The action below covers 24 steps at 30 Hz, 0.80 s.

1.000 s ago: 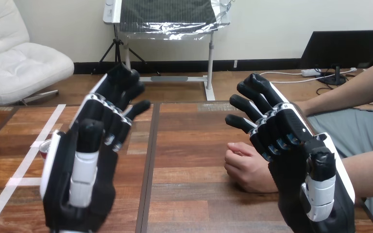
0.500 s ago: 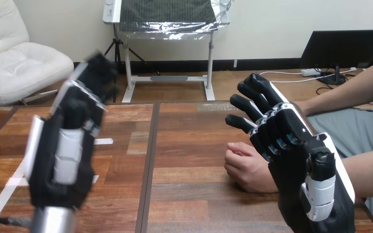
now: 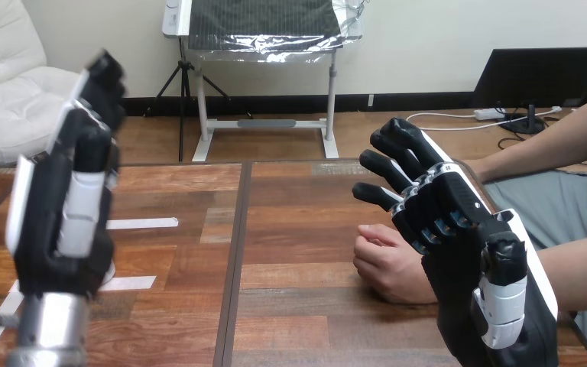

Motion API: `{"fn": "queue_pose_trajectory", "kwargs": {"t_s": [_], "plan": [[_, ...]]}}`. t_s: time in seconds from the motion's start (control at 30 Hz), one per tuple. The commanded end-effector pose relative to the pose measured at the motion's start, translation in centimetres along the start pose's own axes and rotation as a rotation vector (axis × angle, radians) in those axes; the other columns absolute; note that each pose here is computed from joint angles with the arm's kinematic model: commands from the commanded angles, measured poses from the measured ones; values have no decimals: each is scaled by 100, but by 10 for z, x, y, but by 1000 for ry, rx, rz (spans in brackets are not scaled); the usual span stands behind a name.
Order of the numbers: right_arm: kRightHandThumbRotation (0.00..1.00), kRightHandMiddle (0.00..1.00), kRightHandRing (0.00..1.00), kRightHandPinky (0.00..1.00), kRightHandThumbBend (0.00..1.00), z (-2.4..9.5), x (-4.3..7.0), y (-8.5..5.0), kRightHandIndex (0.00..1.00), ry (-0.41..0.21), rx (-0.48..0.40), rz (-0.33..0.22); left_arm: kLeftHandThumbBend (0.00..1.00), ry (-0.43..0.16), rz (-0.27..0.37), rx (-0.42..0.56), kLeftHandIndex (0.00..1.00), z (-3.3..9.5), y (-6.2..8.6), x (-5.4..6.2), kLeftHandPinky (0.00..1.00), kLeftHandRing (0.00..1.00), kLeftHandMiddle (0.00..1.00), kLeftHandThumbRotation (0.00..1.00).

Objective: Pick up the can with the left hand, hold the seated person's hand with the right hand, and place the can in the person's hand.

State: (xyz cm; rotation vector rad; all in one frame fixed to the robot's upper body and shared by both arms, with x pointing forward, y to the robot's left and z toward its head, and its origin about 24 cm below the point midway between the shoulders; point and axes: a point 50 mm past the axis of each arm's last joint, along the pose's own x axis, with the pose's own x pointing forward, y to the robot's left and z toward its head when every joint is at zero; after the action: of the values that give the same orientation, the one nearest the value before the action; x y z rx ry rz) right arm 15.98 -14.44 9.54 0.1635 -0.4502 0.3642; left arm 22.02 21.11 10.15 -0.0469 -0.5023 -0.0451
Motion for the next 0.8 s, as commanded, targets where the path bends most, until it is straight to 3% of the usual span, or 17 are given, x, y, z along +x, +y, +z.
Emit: {"fn": "queue_pose_trajectory", "kwargs": {"t_s": [0.0, 0.33, 0.77], "plan": [[92, 91, 90, 83, 84, 11, 11, -2, 90, -84, -27, 15, 81, -63, -27, 44, 95, 7, 6, 24, 100, 99, 98, 77], [91, 91, 90, 82, 84, 11, 11, -3, 90, -86, -25, 18, 77, -65, -12, 63, 98, 4, 16, 40, 100, 100, 100, 64], [89, 91, 89, 81, 81, 11, 12, -4, 90, -94, -41, 24, 76, -3, 31, 151, 96, -5, 24, 56, 100, 99, 97, 61]]}}
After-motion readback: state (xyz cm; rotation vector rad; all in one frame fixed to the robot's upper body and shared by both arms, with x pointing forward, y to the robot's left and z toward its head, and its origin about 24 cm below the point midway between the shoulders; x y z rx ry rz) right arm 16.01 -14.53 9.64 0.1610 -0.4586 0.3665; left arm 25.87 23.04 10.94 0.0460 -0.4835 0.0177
